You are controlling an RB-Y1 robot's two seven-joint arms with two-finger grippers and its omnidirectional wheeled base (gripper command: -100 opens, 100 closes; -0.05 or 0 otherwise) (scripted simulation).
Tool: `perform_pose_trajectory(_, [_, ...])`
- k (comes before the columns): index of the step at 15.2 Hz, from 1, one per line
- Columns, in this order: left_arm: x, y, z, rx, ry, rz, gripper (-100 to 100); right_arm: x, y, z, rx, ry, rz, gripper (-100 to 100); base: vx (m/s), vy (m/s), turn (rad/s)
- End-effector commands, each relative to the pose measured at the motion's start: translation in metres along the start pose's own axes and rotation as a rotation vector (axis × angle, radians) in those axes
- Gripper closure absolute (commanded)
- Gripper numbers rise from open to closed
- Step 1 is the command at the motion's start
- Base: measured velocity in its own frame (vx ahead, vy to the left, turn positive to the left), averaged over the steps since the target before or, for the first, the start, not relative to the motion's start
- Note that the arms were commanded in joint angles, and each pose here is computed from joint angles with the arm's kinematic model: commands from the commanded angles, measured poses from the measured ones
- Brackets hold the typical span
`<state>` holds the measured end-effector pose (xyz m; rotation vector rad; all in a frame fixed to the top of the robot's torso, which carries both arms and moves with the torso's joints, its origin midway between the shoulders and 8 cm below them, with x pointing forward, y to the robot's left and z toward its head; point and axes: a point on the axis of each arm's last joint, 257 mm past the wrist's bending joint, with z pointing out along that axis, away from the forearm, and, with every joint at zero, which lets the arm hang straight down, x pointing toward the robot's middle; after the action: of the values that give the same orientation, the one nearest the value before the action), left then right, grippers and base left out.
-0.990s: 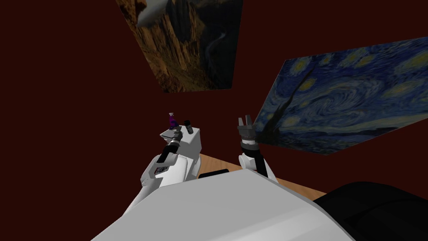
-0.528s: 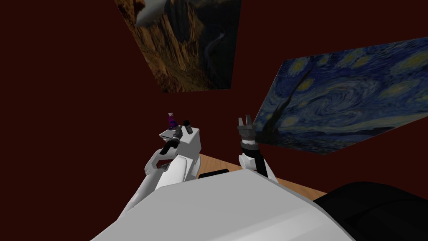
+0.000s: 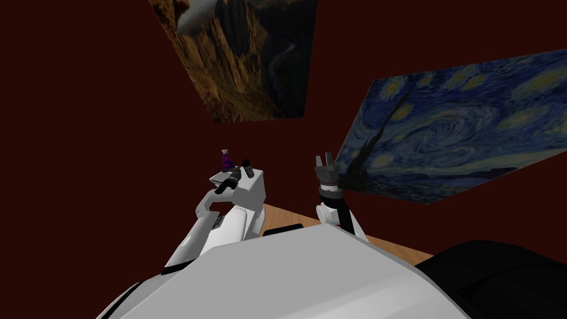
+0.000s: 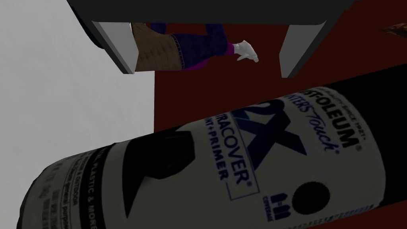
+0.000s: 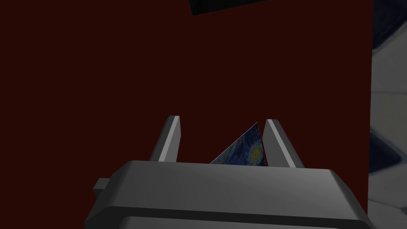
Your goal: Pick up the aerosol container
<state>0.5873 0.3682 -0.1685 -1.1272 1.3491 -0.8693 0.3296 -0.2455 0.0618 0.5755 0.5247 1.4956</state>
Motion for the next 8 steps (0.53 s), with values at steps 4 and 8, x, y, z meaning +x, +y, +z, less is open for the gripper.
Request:
perform_pose_trajectory(4, [-0.016,0.012,0.019,-0.102,-0.020,-0.002,-100,0.000,0.000,0.000,0.000,0.000,0.000,0,0.002,-0.018,-0.011])
perform_pose_trajectory(8, [-0.028,0.016,0.031,-0.166,-0.037,-0.005,-100,0.000,0.000,0.000,0.000,0.000,0.000,0,0.002,-0.015,-0.011])
